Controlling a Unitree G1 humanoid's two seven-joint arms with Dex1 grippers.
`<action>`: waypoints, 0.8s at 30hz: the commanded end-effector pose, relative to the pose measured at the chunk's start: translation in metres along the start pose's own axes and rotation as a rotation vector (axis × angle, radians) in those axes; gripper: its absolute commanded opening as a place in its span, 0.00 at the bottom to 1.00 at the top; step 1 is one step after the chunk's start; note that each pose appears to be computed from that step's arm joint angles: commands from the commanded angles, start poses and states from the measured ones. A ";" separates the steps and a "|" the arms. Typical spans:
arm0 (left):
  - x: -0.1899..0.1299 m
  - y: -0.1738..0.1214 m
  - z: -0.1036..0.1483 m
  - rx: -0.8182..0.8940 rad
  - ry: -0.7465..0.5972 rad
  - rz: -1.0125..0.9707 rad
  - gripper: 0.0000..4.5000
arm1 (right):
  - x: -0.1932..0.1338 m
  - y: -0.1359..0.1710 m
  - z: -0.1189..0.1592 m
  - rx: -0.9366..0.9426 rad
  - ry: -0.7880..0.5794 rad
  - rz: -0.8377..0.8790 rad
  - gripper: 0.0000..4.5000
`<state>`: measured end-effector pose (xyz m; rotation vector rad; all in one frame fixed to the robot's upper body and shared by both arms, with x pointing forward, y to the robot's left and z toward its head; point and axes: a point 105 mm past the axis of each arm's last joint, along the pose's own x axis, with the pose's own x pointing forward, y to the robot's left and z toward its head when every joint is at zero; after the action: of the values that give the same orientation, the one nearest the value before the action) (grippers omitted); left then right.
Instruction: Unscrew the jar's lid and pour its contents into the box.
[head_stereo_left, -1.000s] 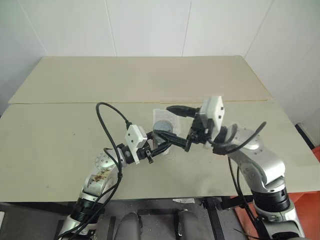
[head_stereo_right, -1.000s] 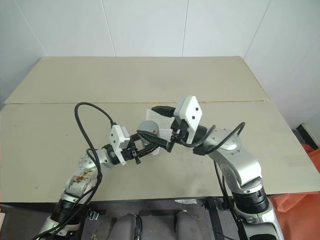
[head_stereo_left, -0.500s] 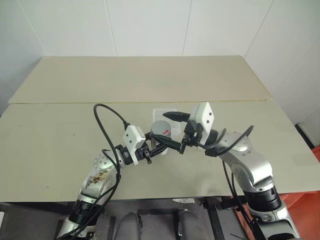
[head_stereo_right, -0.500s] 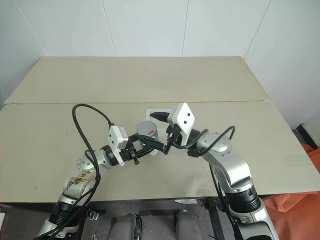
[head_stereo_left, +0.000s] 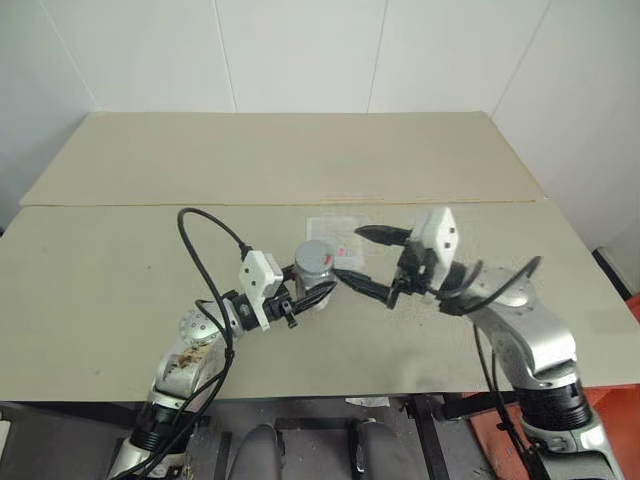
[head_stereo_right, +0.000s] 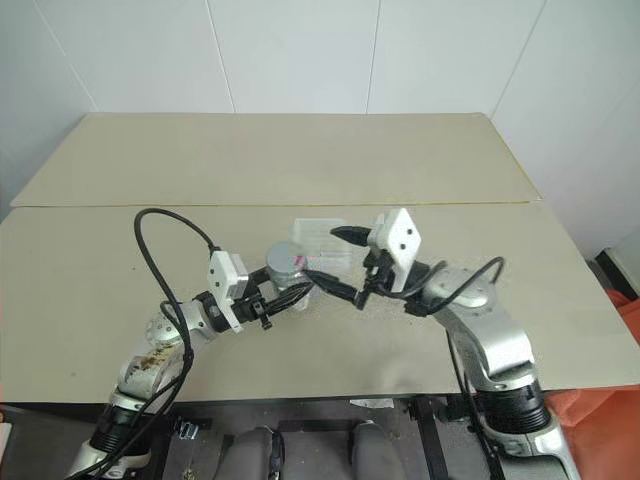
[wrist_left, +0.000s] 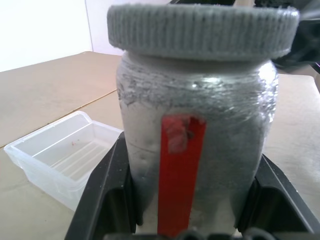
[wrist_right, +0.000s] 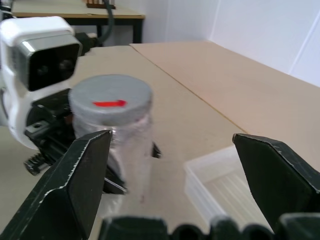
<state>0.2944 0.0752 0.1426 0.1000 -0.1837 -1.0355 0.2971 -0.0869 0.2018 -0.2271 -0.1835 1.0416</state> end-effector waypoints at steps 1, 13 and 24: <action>0.003 -0.001 0.014 0.036 -0.048 -0.014 0.44 | -0.011 -0.007 0.007 -0.044 -0.021 -0.025 1.00; 0.008 -0.004 0.013 0.053 -0.051 -0.043 0.44 | -0.007 0.032 0.041 0.009 -0.120 0.196 1.00; 0.012 -0.007 0.021 0.068 -0.075 -0.063 0.44 | 0.033 0.030 0.036 -0.039 -0.148 0.216 1.00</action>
<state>0.2936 0.0654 0.1491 0.1169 -0.2199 -1.0815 0.2789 -0.0433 0.2226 -0.1751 -0.2622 1.2719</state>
